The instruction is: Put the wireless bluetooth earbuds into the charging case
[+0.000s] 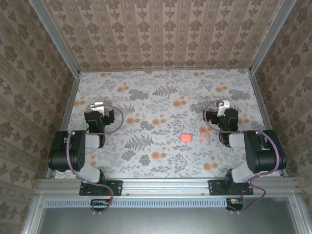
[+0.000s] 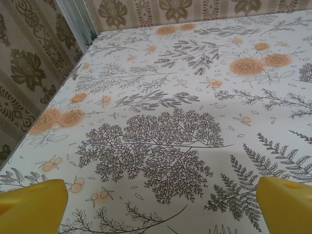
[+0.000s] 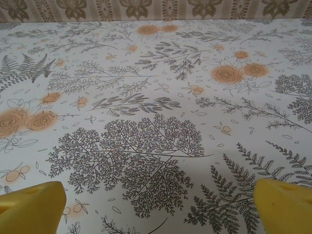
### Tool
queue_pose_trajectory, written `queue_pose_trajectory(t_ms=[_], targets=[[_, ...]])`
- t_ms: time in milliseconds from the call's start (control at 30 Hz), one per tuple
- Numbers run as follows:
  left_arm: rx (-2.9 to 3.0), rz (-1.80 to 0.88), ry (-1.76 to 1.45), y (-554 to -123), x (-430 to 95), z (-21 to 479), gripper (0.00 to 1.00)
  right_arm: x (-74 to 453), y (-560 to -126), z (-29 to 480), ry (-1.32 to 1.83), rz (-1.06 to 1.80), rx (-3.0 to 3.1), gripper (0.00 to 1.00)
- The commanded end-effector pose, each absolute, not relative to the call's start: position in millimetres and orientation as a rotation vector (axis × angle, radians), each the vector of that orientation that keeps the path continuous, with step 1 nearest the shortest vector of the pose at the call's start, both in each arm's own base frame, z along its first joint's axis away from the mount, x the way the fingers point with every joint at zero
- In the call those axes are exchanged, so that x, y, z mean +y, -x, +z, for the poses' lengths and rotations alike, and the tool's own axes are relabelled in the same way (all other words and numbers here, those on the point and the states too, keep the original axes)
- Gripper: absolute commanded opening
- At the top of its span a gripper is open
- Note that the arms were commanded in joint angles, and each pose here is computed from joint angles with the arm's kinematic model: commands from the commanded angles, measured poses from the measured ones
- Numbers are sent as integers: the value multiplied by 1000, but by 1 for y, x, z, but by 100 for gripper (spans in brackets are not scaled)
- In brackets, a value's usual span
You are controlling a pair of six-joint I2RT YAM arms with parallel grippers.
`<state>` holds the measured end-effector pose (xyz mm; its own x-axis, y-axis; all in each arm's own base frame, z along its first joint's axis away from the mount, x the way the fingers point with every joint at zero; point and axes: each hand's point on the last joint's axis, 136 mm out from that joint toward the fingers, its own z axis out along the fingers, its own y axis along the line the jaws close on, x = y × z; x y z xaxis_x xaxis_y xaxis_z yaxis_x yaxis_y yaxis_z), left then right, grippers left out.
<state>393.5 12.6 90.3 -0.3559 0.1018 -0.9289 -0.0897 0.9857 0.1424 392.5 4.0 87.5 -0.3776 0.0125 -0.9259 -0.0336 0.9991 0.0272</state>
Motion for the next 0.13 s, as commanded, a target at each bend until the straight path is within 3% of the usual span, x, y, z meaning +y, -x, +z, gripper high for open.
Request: queue_pose_trajectory(t_ms=[0, 100], targets=[[1919, 176, 1, -397, 11, 95, 100, 5, -400, 97, 3, 72, 1921, 100], [1916, 175, 0, -397, 11, 96, 100, 5, -399, 97, 1, 72, 1920, 100]])
